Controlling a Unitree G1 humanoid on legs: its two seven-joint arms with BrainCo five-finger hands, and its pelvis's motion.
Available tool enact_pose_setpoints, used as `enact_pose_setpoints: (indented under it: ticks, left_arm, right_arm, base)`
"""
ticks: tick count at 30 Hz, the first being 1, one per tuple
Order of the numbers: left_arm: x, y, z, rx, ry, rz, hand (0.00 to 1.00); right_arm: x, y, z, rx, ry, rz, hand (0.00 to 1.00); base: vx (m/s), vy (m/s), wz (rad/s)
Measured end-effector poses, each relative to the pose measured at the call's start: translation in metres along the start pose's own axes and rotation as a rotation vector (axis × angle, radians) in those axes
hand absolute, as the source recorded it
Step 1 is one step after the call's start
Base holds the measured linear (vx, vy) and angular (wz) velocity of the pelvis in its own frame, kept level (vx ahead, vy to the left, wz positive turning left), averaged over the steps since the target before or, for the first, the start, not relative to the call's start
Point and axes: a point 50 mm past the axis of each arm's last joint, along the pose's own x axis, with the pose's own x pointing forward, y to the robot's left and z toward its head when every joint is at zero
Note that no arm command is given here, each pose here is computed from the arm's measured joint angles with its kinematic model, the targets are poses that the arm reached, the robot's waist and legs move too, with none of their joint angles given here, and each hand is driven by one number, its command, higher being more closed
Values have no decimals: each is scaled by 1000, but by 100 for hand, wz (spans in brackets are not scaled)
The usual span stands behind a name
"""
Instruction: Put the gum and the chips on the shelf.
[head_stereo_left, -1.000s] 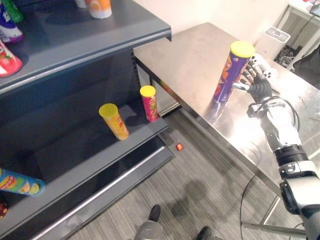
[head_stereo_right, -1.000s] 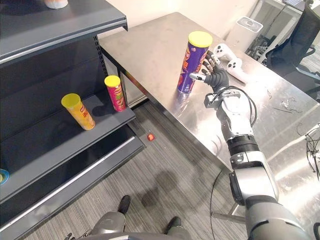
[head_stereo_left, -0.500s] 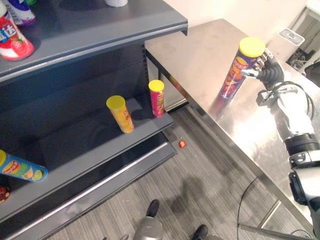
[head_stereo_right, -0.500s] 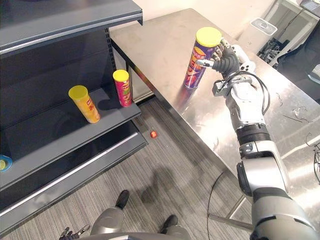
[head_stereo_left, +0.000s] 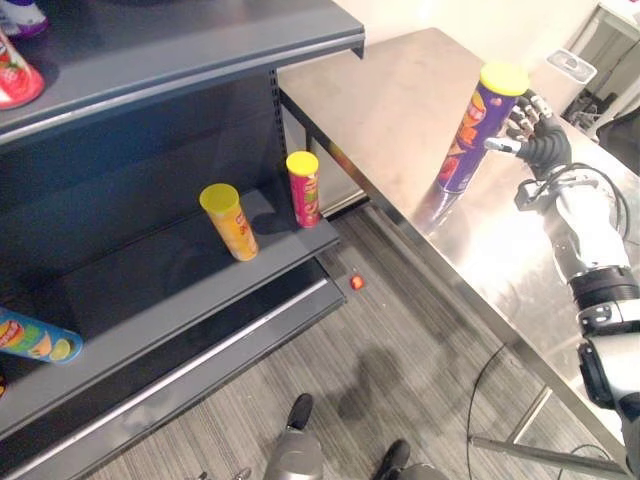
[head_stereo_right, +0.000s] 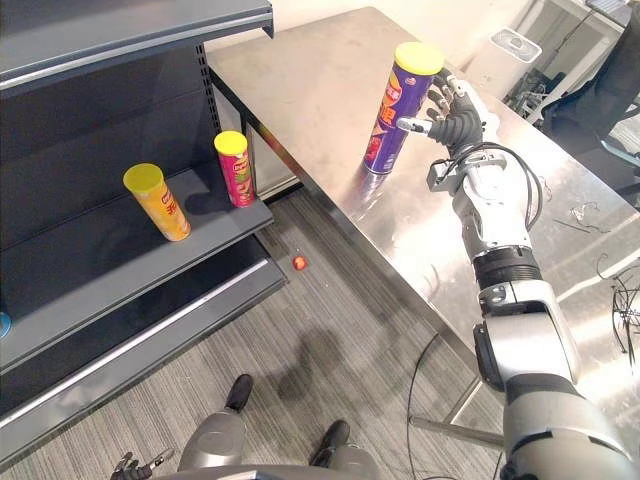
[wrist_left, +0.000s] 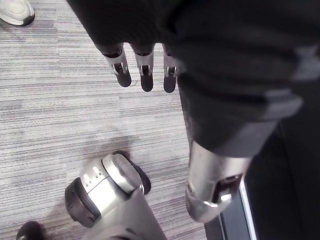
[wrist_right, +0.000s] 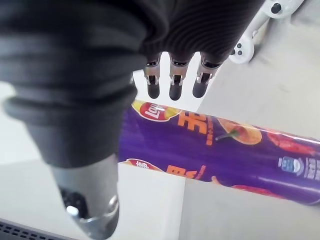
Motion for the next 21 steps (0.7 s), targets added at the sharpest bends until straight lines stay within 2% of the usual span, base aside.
enact_pose_setpoints:
  ticks: [21]
  left_arm:
    - [2, -6, 12, -6, -51, -43, 0]
  right_arm:
    - [2, -14, 16, -29, -58, -52, 0]
  base:
    - [-7, -2, 0]
